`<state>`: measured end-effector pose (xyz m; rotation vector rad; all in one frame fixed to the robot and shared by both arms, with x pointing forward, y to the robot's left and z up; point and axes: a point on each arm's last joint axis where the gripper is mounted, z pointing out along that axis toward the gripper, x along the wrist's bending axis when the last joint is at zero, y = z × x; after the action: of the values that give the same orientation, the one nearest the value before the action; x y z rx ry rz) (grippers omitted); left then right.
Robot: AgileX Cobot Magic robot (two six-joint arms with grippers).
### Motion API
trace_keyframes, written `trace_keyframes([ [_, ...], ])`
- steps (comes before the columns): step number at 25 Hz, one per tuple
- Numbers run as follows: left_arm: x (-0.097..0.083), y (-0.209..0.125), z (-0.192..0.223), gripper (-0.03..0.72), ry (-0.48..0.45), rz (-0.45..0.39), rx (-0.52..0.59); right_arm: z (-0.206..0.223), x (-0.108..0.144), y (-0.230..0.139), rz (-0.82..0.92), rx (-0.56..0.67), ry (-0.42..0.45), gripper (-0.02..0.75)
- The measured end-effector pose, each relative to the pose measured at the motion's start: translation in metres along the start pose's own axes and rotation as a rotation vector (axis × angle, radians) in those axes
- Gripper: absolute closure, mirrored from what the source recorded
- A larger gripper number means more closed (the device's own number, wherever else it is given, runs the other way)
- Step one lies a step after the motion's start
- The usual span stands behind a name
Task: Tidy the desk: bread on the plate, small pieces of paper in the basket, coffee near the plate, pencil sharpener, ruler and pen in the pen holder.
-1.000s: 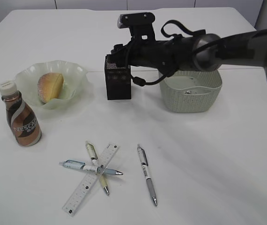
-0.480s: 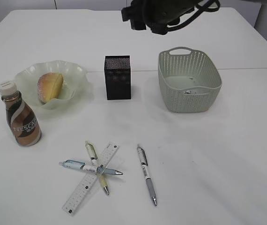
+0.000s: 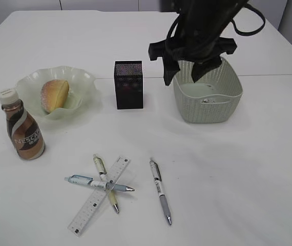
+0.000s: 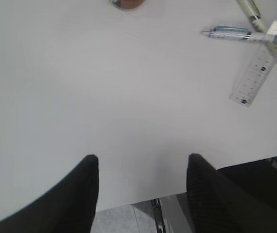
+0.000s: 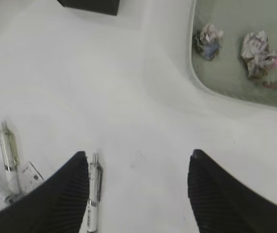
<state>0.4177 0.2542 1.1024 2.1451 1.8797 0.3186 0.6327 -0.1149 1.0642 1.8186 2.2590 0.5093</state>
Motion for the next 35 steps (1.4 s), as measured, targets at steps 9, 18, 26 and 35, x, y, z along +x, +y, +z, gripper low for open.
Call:
trace_keyframes([
  [9,-0.039,0.013,0.017,0.212,-0.101,0.135,-0.037,-0.001,-0.002,-0.01,-0.047,0.115,-0.016,0.267],
  [18,-0.085,0.029,0.092,0.211,-0.102,0.257,0.144,-0.002,0.001,-0.011,-0.051,0.122,0.012,0.267],
  [26,-0.131,0.022,0.143,0.211,-0.143,0.359,0.206,-0.002,0.001,-0.012,-0.066,0.126,0.016,0.267],
  [35,-0.153,0.031,0.176,0.211,-0.148,0.399,0.218,-0.002,0.001,-0.012,-0.077,0.126,0.017,0.267],
])
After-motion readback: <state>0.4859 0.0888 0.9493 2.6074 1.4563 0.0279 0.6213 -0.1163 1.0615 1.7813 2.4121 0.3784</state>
